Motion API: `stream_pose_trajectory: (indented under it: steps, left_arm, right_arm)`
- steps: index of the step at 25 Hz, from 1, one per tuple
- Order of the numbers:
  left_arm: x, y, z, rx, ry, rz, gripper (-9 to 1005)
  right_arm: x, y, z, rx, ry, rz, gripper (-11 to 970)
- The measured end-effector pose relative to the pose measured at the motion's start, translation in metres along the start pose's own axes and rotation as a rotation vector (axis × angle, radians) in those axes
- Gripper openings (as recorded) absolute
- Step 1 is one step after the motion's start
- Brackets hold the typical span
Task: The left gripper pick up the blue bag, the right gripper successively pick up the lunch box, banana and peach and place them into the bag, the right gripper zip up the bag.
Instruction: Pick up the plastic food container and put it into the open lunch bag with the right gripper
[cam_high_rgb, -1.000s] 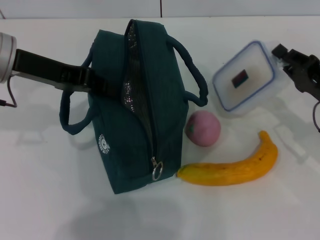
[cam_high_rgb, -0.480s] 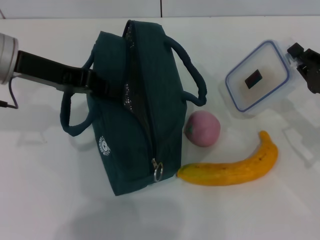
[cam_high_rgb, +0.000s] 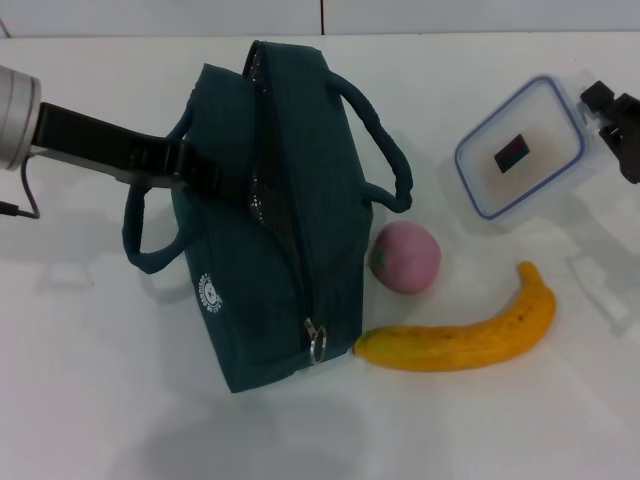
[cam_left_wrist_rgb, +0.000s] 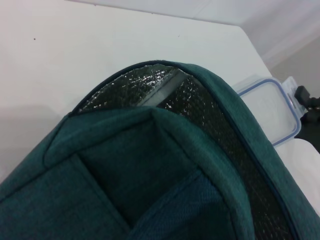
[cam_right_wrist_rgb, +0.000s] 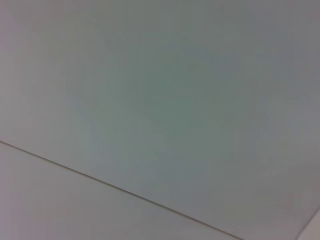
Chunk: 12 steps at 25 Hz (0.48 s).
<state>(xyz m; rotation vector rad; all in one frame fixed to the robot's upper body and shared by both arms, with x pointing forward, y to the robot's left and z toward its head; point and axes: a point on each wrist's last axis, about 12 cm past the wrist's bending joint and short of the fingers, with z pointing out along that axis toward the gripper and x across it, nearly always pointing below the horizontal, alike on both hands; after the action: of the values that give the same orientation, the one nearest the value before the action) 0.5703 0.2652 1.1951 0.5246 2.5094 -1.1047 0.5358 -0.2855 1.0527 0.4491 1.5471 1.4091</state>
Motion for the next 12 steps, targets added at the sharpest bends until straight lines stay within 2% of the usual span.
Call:
stream_pose_trajectory:
  steps: [12]
  left_arm:
    - [-0.001,-0.001,-0.002,0.004,-0.003,-0.007,34]
  right_arm:
    - [-0.007,0.01,-0.01,-0.1,-0.063,0.061,95]
